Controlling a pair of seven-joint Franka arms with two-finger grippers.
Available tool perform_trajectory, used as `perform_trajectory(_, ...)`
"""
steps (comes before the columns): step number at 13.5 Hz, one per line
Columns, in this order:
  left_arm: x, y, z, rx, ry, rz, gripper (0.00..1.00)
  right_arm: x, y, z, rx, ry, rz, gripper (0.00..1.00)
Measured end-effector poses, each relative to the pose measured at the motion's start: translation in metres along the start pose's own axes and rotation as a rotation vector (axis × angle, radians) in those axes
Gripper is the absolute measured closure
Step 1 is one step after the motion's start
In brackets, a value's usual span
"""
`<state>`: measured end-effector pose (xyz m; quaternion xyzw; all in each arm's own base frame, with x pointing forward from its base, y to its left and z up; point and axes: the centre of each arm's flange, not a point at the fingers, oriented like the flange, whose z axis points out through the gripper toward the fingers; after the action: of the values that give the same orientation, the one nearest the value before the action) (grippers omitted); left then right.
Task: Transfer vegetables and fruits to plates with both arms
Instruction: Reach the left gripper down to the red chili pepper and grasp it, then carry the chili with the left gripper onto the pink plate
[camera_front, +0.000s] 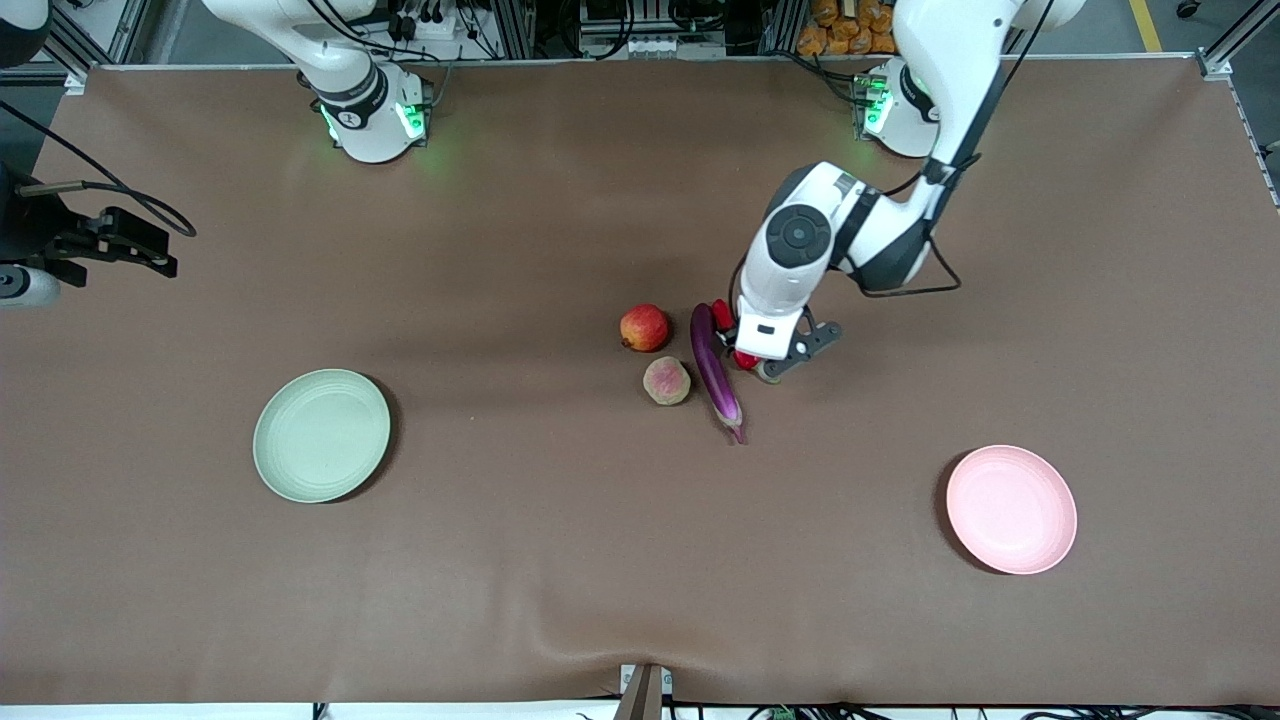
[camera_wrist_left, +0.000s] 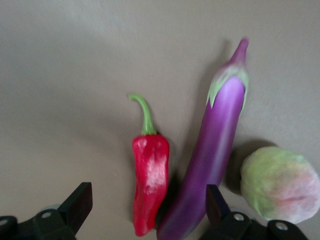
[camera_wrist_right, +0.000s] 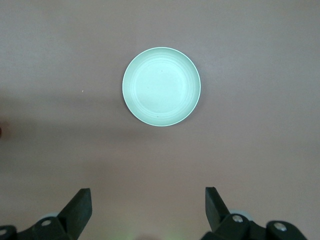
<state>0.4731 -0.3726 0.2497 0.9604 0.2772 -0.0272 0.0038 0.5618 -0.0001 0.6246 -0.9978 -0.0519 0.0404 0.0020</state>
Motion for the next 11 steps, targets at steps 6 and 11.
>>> perform_trajectory(6, -0.016, -0.02, 0.05, -0.011, 0.001, -0.015, 0.0, 0.0, -0.002, 0.0, 0.0, 0.0, -0.004, 0.0)
perform_trajectory(11, -0.015, -0.021, 0.067, -0.029, 0.003, -0.018, 0.0, 0.0, -0.003, 0.0, 0.0, 0.0, -0.005, 0.0)
